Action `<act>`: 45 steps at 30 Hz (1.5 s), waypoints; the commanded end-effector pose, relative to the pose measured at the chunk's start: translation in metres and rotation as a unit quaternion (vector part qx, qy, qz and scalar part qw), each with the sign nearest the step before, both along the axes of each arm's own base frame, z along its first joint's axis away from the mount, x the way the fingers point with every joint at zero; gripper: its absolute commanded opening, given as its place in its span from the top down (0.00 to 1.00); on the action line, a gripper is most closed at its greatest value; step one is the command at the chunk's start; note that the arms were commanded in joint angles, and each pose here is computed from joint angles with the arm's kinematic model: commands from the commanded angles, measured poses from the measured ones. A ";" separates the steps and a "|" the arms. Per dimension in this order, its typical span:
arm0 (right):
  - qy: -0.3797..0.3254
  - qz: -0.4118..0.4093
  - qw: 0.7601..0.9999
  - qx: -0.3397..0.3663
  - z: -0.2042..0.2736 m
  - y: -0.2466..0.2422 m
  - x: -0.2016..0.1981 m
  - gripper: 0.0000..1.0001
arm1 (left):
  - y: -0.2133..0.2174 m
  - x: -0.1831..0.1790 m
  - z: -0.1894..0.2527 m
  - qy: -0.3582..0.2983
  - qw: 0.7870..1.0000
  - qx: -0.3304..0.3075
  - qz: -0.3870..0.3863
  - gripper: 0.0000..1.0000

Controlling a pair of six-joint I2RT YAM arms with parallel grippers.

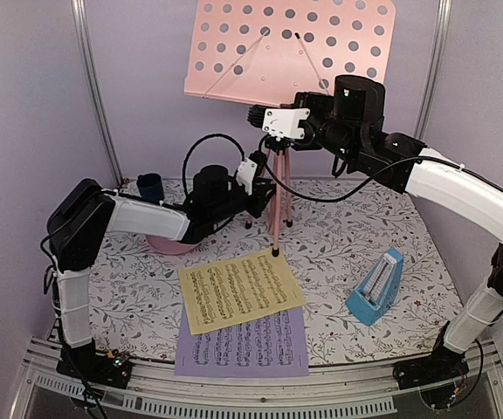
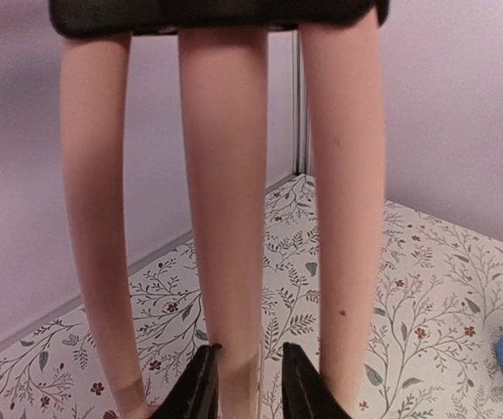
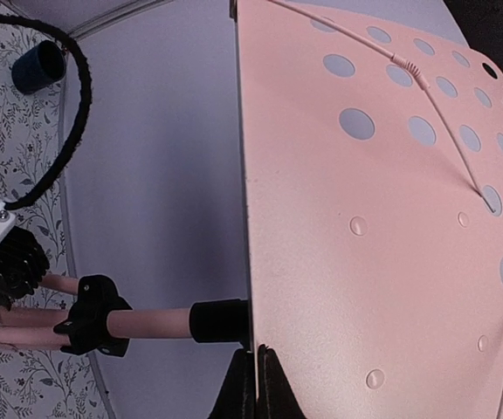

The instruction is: Set up the instrument practice props

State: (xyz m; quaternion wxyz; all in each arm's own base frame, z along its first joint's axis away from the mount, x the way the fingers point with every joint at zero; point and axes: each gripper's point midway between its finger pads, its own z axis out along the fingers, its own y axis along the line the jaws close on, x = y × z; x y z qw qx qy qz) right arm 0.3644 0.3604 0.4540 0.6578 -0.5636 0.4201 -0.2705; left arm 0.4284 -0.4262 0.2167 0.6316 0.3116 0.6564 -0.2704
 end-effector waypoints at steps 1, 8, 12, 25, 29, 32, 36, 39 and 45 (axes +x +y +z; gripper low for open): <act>-0.155 0.024 0.967 0.201 0.149 -0.040 -0.046 1.00 | -0.006 0.010 0.001 0.000 1.000 -0.002 0.005 0.66; -0.154 0.026 0.967 0.199 0.149 -0.039 -0.046 1.00 | -0.012 0.029 0.002 0.004 1.000 -0.005 -0.003 0.51; -0.156 0.025 0.968 0.196 0.149 -0.038 -0.045 1.00 | -0.015 0.039 0.002 0.005 1.000 -0.004 -0.008 0.38; -0.155 0.006 0.972 0.177 0.141 -0.039 -0.028 1.00 | -0.022 0.041 0.001 -0.001 0.999 0.010 -0.036 0.22; -0.150 0.007 0.973 0.174 0.138 -0.040 -0.025 1.00 | -0.011 0.037 0.008 -0.010 0.999 0.013 -0.028 0.25; -0.148 0.007 0.975 0.168 0.134 -0.039 -0.024 1.00 | 0.001 0.036 0.012 -0.014 1.000 0.016 -0.022 0.26; -0.152 0.005 0.976 0.156 0.130 -0.039 -0.023 1.00 | 0.020 0.025 0.011 -0.018 0.999 0.027 -0.023 0.27; -0.154 0.006 0.976 0.154 0.131 -0.041 -0.023 1.00 | 0.035 0.019 0.011 -0.019 0.999 0.036 -0.017 0.25; -0.153 0.008 0.978 0.143 0.125 -0.036 -0.021 1.00 | 0.048 0.012 0.040 -0.029 0.999 0.038 -0.020 0.24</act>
